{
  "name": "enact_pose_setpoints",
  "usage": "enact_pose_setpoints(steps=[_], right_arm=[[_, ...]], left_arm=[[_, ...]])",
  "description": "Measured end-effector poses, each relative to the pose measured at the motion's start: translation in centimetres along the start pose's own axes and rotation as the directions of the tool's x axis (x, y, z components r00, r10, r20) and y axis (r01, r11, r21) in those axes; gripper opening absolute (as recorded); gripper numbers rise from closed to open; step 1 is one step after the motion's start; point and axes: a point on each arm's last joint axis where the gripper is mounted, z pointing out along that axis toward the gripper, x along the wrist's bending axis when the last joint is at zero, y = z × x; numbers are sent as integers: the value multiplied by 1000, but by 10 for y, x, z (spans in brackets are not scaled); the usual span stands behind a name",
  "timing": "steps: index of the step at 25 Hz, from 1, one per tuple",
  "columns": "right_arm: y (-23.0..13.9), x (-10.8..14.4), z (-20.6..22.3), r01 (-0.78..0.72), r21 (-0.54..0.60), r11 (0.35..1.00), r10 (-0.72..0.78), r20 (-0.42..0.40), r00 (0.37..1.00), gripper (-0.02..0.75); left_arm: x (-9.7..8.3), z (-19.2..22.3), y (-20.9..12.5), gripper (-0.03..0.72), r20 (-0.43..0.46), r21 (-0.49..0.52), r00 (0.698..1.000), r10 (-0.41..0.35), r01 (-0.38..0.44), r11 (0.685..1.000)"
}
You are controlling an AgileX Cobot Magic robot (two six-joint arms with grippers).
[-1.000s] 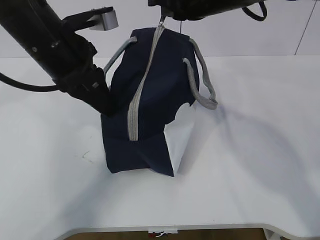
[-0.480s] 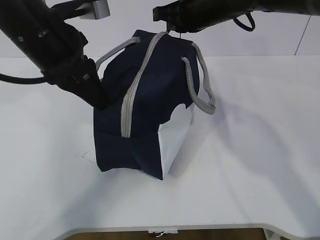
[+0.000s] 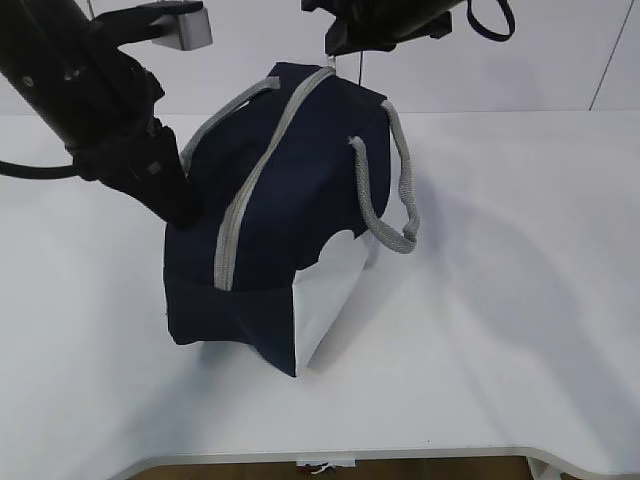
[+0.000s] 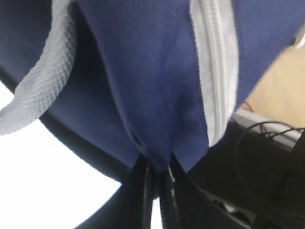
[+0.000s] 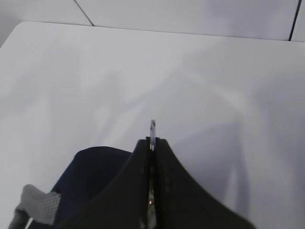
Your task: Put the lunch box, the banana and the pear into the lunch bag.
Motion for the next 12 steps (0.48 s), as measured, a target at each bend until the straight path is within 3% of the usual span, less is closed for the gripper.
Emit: enact_pose_setpoints(steps=[4,8,12], right_arm=[[11,9,-13,-1,39,999,2,-37,999,13],[12,11,-16,1,54,999,1,-44,999,13],[13,11,-16,4,55,998,-2,-45,999,13]], left_arm=[[4,6,-2,-6,-9,38,1000,-8,8,999],[4,6,-2,29,-11,39,996,-88,88,995],[4,5,-3,214,-14,41,987,-161,161,986]])
